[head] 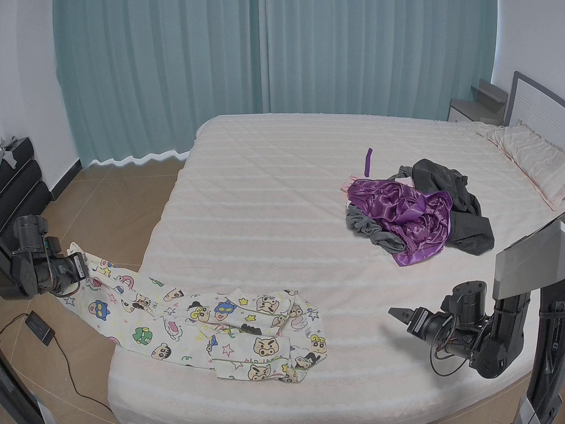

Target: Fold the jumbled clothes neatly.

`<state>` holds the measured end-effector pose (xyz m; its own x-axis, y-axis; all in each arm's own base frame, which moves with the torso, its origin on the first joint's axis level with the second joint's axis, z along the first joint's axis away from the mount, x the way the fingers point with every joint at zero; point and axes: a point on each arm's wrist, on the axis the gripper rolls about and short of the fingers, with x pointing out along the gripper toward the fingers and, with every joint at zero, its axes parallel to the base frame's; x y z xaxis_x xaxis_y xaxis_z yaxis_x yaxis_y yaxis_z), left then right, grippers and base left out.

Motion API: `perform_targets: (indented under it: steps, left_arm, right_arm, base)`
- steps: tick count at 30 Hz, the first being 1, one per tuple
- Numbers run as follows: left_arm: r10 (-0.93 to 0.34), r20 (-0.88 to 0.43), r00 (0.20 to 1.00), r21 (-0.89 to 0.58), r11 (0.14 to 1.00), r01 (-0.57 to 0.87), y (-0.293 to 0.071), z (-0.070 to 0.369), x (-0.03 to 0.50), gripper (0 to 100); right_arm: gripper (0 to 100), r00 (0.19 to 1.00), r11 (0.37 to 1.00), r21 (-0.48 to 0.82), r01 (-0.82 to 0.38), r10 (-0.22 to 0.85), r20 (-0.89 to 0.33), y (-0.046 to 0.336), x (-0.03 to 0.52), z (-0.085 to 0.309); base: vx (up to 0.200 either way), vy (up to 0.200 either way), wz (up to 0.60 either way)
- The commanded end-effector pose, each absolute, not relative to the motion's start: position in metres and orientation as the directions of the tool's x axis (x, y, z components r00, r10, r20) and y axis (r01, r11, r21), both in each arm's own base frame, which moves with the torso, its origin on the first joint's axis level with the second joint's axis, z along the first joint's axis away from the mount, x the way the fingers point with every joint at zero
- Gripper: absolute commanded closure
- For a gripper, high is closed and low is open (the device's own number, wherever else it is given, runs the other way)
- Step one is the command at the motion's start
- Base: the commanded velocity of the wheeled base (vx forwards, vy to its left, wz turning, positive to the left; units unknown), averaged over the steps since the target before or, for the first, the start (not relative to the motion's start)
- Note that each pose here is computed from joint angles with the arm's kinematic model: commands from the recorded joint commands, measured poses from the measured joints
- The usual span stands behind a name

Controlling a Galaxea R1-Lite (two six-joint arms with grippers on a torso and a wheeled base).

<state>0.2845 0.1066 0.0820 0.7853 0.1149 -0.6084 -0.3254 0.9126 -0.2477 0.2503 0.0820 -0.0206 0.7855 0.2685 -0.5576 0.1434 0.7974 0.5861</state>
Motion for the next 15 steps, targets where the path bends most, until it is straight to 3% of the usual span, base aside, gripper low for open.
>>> perform_targets:
  steps: [1,3,8,15]
  left_arm:
    - [0.055,-0.639,0.767,-0.218,0.944,-0.249,0.030,0.079,0.285,100]
    - [0.034,-0.638,0.769,-0.235,0.943,-0.236,0.011,0.080,0.286,100]
    - [-0.050,-0.629,0.776,-0.255,0.956,-0.145,-0.081,0.077,0.280,100]
    - [-0.114,-0.673,0.731,-0.236,0.969,-0.067,-0.158,0.042,0.277,100]
  right_arm:
    - [0,0.783,0.798,0.585,0.143,0.270,-0.561,0.082,0.250,-0.021]
    - [0,0.783,0.798,0.585,0.143,0.270,-0.561,0.082,0.250,-0.021]
    - [0,0.782,0.798,0.585,0.142,0.271,-0.561,0.083,0.250,-0.021]
    - [0,0.780,0.800,0.584,0.138,0.276,-0.562,0.084,0.249,-0.021]
  base:
    - [0.000,0.000,0.00]
    - [0.000,0.000,0.00]
    - [0.000,0.000,0.00]
    - [0.000,0.000,0.00]
